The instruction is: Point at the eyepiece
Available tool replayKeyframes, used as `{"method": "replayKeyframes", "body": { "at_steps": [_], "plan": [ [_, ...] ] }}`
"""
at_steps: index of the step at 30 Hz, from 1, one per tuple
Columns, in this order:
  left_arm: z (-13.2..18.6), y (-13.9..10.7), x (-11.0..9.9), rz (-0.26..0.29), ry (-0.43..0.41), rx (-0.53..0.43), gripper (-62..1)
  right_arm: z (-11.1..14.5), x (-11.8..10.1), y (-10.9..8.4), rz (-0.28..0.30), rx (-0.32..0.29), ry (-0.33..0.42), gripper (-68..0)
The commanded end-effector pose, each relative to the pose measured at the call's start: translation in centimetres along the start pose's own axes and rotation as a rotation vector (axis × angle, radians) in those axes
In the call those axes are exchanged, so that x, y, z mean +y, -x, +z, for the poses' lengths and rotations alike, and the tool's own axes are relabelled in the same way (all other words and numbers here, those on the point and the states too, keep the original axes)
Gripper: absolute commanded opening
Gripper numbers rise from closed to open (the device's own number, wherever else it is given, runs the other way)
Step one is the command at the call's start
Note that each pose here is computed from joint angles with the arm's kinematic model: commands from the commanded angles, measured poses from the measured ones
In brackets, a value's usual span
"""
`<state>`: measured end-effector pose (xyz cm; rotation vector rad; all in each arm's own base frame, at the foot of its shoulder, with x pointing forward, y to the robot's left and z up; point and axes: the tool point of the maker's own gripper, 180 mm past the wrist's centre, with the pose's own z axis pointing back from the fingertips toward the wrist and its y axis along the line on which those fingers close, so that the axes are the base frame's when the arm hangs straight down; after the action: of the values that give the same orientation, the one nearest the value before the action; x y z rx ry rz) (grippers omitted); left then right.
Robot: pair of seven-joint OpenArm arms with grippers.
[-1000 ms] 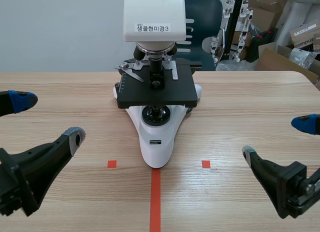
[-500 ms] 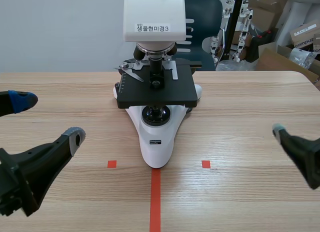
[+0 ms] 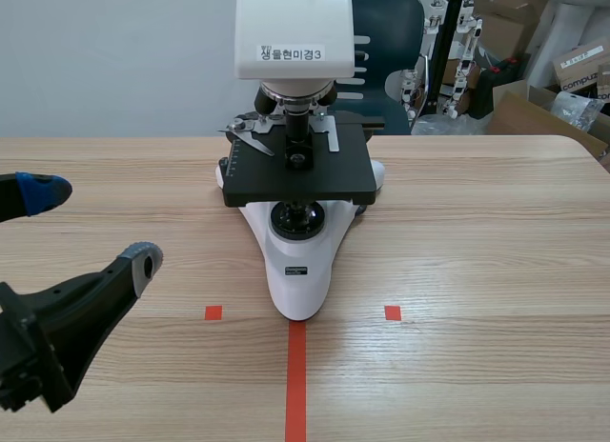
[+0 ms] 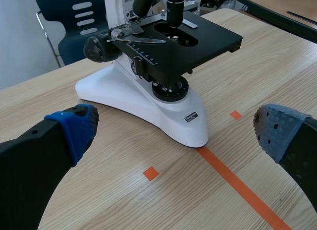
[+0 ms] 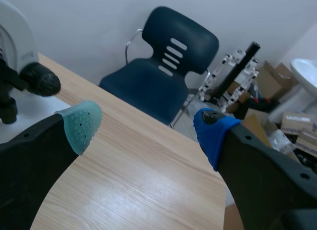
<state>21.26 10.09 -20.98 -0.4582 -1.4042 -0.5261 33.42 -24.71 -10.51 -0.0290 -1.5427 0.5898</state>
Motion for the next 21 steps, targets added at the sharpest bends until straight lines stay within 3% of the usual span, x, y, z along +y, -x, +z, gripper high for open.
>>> {"method": "replayKeyframes", "body": {
  "at_steps": [1,4,9,14,21],
  "plan": [
    [-0.2,-1.1,-0.3,0.009,0.000,-0.042,1.4,-0.5,-0.1,-2.6,-0.012,-0.064,-0.018,-25.2],
    [-0.2,-1.1,-0.3,0.009,0.000,-0.042,1.4,-1.0,-0.9,-4.6,-0.066,-0.100,-0.024,-25.2],
    [-0.2,-1.1,-0.3,0.009,0.000,-0.042,1.4,-1.9,-1.3,-6.7,-0.098,-0.115,-0.039,-25.1],
    [-0.2,-1.1,-0.3,0.009,0.000,-0.042,1.4,-3.3,0.4,-8.9,-0.120,-0.146,-0.135,-25.1],
    [-0.2,-1.1,-0.3,0.009,0.000,-0.042,1.4,-5.9,3.5,-10.5,-0.129,-0.166,-0.250,-24.9]
  ]
}}
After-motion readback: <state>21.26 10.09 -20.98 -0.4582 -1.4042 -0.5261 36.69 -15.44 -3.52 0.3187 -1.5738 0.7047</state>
